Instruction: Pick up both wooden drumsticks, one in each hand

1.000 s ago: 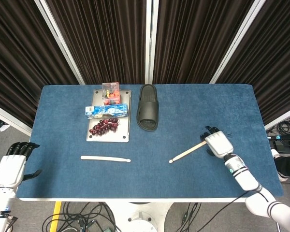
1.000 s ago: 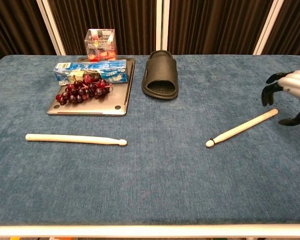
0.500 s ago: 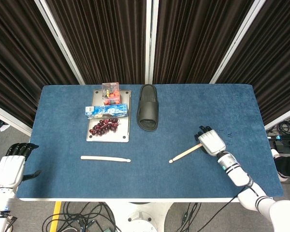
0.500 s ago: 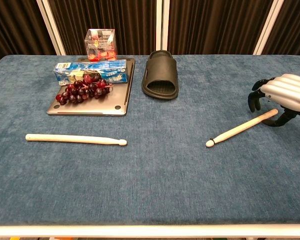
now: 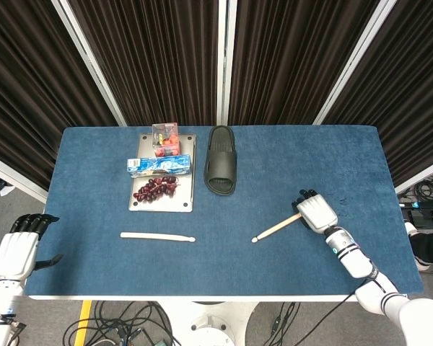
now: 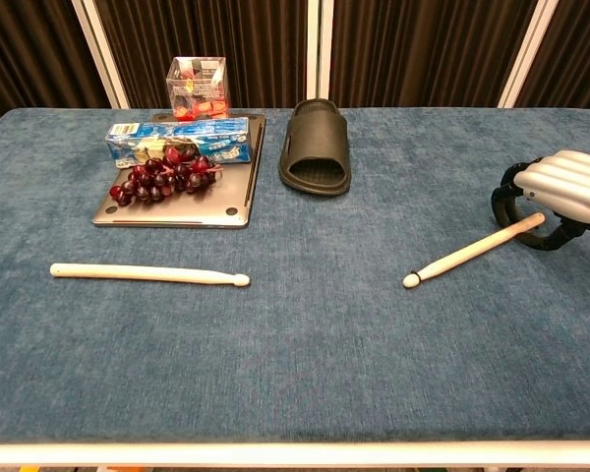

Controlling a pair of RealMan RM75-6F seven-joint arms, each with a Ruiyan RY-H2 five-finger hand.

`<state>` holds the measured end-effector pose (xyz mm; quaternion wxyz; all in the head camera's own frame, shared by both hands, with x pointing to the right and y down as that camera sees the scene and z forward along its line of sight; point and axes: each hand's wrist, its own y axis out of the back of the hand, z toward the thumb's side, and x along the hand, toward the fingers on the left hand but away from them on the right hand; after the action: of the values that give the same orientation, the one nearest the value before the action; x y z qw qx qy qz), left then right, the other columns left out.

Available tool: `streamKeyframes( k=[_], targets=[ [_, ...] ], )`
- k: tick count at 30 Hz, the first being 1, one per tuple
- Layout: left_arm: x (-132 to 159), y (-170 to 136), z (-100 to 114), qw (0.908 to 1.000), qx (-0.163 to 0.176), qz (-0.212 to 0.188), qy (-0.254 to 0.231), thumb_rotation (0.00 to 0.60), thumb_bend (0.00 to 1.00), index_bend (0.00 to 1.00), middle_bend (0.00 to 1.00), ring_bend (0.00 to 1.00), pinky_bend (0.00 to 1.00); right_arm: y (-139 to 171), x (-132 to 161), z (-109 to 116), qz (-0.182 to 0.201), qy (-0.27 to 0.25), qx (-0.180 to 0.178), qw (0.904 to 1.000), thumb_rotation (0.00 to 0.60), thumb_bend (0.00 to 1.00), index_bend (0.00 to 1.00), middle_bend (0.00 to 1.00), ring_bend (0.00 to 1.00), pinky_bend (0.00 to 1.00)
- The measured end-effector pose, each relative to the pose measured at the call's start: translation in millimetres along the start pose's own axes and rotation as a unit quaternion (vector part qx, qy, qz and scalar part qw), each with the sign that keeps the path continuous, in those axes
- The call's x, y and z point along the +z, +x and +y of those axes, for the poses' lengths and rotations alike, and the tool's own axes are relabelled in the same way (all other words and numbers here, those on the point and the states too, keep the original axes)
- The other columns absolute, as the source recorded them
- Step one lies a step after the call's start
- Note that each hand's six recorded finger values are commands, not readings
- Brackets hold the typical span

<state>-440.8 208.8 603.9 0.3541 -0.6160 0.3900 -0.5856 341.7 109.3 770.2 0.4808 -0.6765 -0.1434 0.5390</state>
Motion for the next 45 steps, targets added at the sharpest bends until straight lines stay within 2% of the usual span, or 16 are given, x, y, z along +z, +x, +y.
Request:
streamKeyframes(
  k=[15,24,28,32,34,36,38,41,45],
  targets=[
    [0,2,-1,1.0000,-0.001,-0.004,0.002,0.600,0.04,0.24,0.21,0.15,0.15,0,2,-4,-0.001,0.007,0.004,1.0000,0.600,0.33,0.52,0.51,0.25,0.30],
    [3,4,-1,0.9999,0.000,-0.013,0.002,0.600,0.03,0.24,0.21,0.15,0.15,4,0,-8,-0.004,-0.006,0.011,0.9999,0.600,0.63,0.60,0.58,0.32,0.33],
    [7,6,0,0.9998,0.001,-0.022,0.002,0.600,0.03,0.25,0.21,0.15,0.15,8,-6,0,-0.009,-0.026,-0.005,0.9996,0.600,0.69,0.62,0.59,0.32,0.34],
    [21,12,0,0.9987,-0.001,-0.050,-0.004,0.600,0.02,0.26,0.23,0.15,0.17,16,-17,17,-0.018,-0.053,-0.034,0.9979,0.600,0.70,0.63,0.60,0.33,0.35],
    [25,15,-2,0.9982,-0.006,-0.060,-0.007,0.600,0.02,0.27,0.25,0.19,0.20,20,-22,26,-0.023,-0.067,-0.047,0.9964,0.600,0.70,0.63,0.60,0.34,0.35],
    [34,21,-4,0.9969,-0.014,-0.077,-0.010,0.600,0.02,0.30,0.28,0.26,0.29,24,-28,37,-0.028,-0.083,-0.062,0.9942,0.600,0.70,0.63,0.60,0.34,0.35],
    [45,30,-7,0.9951,-0.024,-0.096,-0.011,0.600,0.03,0.35,0.34,0.37,0.48,30,-36,52,-0.035,-0.098,-0.079,0.9915,0.600,0.70,0.63,0.60,0.33,0.35],
    [65,44,-12,0.9913,-0.038,-0.126,-0.011,0.600,0.04,0.41,0.40,0.49,0.69,38,-50,74,-0.047,-0.111,-0.099,0.9877,0.600,0.70,0.64,0.59,0.33,0.35],
    [93,59,-26,0.9859,-0.060,-0.156,-0.004,0.600,0.10,0.47,0.47,0.67,0.84,50,-66,102,-0.069,-0.113,-0.116,0.9843,0.600,0.70,0.64,0.59,0.33,0.35]
  ],
)
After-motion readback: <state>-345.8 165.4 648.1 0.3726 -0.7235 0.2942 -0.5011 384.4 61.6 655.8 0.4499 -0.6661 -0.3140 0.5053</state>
